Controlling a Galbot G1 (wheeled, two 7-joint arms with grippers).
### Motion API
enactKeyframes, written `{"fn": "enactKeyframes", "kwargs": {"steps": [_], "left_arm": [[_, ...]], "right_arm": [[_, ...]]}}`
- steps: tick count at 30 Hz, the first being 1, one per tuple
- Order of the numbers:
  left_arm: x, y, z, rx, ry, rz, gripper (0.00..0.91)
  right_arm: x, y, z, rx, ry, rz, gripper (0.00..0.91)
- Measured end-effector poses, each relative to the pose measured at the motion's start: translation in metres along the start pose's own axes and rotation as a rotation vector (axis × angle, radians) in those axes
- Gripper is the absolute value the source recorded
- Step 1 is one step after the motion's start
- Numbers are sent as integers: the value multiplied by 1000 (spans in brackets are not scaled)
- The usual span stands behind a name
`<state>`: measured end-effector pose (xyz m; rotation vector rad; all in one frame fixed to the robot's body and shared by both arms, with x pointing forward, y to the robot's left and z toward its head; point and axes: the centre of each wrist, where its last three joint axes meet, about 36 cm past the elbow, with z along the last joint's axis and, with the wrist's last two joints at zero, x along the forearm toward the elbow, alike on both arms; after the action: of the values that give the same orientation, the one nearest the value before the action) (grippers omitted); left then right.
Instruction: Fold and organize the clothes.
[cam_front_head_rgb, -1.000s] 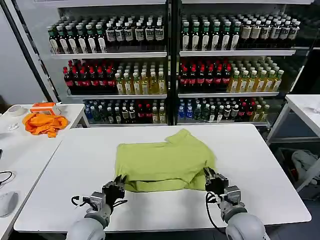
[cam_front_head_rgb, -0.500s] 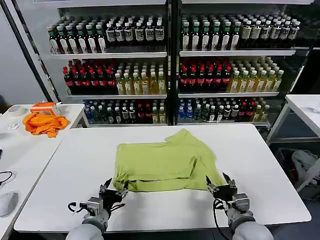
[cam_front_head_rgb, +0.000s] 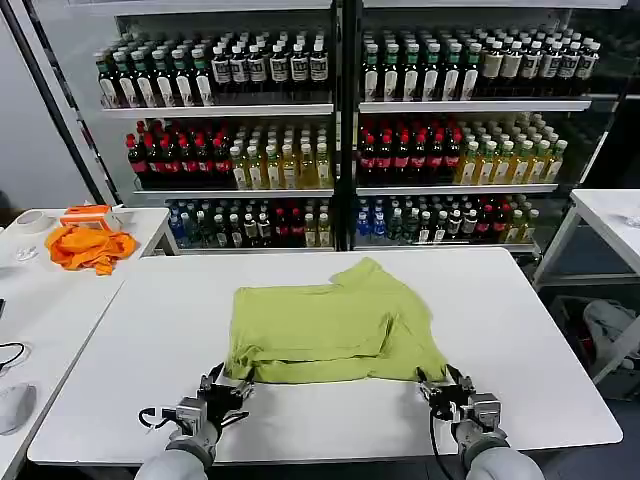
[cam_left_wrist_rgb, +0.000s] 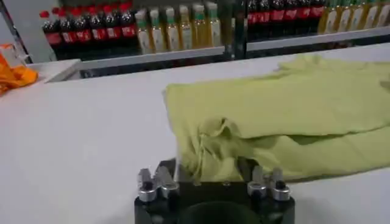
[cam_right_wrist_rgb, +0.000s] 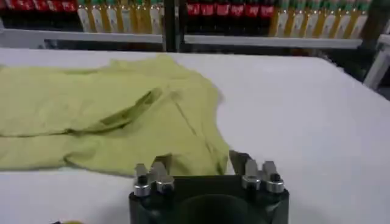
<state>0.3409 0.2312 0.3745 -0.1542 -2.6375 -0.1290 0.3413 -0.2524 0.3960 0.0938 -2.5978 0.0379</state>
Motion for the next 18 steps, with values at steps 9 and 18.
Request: {"fn": "enactKeyframes", "kwargs": {"steps": [9, 18], "left_arm": [[-1, 1, 3, 4, 7, -1, 20], [10, 0, 4, 13, 5, -9, 20]], "right_arm": [[2, -2, 3, -10, 7, -2, 0], [16, -1, 6, -4, 14, -2, 0]]}}
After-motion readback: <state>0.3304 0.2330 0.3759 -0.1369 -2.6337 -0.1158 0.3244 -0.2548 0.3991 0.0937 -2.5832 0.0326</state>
